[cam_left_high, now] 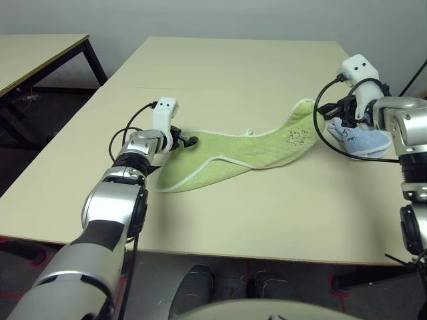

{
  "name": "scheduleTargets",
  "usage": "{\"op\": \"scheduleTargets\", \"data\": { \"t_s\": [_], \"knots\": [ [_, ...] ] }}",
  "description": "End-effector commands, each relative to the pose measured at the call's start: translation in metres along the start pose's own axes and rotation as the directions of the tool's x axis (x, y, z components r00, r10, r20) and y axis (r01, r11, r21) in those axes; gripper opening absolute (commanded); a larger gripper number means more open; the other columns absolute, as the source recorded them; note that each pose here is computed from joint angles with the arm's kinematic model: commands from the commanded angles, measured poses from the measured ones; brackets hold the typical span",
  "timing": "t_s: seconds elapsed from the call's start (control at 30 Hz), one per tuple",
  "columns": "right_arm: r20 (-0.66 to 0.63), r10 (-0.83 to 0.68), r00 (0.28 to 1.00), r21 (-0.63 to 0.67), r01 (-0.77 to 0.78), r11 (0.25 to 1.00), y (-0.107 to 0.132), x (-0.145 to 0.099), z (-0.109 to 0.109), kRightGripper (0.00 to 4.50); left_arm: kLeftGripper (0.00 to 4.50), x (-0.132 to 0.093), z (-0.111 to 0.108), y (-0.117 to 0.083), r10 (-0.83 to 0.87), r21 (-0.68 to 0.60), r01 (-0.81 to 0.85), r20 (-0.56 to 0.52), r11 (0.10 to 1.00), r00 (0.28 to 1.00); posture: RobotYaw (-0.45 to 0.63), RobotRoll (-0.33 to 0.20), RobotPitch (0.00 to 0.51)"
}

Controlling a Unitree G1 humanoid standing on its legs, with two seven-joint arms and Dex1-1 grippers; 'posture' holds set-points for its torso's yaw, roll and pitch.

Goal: Fold the towel and set it aside.

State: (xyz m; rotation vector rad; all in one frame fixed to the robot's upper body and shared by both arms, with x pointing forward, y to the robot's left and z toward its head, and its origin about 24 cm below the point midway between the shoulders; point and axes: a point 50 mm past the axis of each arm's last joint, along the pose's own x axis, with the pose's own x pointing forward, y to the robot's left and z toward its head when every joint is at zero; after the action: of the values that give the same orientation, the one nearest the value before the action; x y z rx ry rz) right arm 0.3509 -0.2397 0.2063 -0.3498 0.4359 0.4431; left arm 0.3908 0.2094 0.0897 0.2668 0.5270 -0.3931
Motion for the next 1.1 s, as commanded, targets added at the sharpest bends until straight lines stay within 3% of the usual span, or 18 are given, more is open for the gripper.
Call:
{"op": "scheduleTargets", "data": {
  "t_s": [0.03,0.37,0.47,0.83,1.1],
  "knots": [
    [0.009,-0.007,1.000,0.004,0.007,1.000,0.000,-0.004,0.000,0.00,4.48,0.002,0.002,-0.001,0.028,-0.001,-0.028,0.000,1.000,1.000,0.02,0.000,0.050],
    [0.012,-0.001,1.000,0.004,0.001,1.000,0.002,-0.005,0.000,0.00,4.48,0.004,-0.013,-0.002,0.067,-0.008,-0.068,-0.069,0.998,0.995,0.01,0.000,0.052],
    [0.015,0.004,1.000,0.002,-0.004,1.000,0.003,-0.004,0.001,0.00,3.90,0.004,-0.019,-0.003,0.058,-0.031,-0.061,-0.089,0.998,0.994,0.01,0.000,0.053],
    [0.021,0.015,1.000,-0.005,-0.015,1.000,0.004,-0.002,0.001,0.00,0.03,0.006,-0.031,-0.012,-0.058,-0.068,0.050,-0.119,0.996,0.991,0.02,0.000,0.048],
    [0.017,0.030,0.999,-0.043,-0.029,0.999,0.000,-0.015,0.003,0.00,0.03,-0.004,-0.023,-0.003,-0.128,-0.062,0.123,-0.073,0.990,0.989,0.04,0.000,0.051]
  ]
}}
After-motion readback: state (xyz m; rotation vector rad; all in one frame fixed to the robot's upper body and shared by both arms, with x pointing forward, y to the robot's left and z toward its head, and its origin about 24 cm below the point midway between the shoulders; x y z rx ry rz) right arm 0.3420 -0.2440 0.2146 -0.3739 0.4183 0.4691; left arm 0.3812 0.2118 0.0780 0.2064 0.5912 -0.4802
